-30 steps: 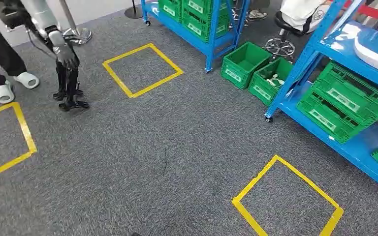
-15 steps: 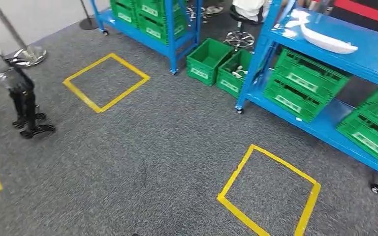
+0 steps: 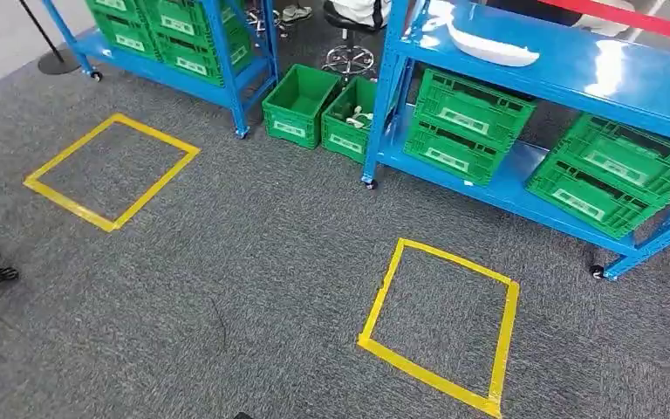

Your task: Take the parts from the cabinet and place them on the table.

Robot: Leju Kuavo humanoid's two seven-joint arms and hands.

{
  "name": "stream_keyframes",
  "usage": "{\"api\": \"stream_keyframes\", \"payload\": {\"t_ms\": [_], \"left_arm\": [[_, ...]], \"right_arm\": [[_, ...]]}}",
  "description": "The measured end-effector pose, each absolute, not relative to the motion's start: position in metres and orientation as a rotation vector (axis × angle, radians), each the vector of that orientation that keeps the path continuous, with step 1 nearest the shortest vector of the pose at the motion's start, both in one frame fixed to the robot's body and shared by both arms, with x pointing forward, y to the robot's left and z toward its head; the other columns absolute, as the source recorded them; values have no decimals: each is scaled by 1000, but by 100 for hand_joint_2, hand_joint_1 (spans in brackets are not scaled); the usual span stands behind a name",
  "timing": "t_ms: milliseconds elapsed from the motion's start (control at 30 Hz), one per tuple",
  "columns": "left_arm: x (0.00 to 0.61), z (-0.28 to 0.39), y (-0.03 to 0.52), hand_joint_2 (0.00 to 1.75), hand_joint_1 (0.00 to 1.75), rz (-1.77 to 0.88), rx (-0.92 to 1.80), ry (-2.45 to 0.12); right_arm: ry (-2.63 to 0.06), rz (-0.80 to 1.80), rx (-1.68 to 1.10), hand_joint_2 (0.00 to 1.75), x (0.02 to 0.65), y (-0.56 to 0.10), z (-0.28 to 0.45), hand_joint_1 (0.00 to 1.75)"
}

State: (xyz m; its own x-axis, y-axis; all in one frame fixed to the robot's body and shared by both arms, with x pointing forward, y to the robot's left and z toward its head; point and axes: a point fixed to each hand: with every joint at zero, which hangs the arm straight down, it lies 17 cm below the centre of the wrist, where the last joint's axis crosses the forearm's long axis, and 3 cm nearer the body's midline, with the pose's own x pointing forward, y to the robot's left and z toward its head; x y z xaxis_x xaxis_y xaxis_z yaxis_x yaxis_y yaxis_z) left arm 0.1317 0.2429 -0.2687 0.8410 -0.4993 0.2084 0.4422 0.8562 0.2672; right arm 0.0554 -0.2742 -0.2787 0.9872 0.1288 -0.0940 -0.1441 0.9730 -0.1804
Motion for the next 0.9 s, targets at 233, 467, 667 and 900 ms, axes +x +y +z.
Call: {"api": "stream_keyframes", "payload": {"t_ms": [233,467,667,900], "left_arm": [[136,-268,242,0,0,-507,213,-286],[130,-269,243,0,0,-512,214,-276],[130,-269,244,0,0,-513,215,-275],[128,-270,245,0,0,-513,215,-273]], "right_arm": [[77,135,-193,0,59,-277,-278,0],[77,132,-191,0,59,-276,-278,0],[74,132,-194,0,61,-278,-278,0],[78,139,-192,0,58,-276,-279,0]]}}
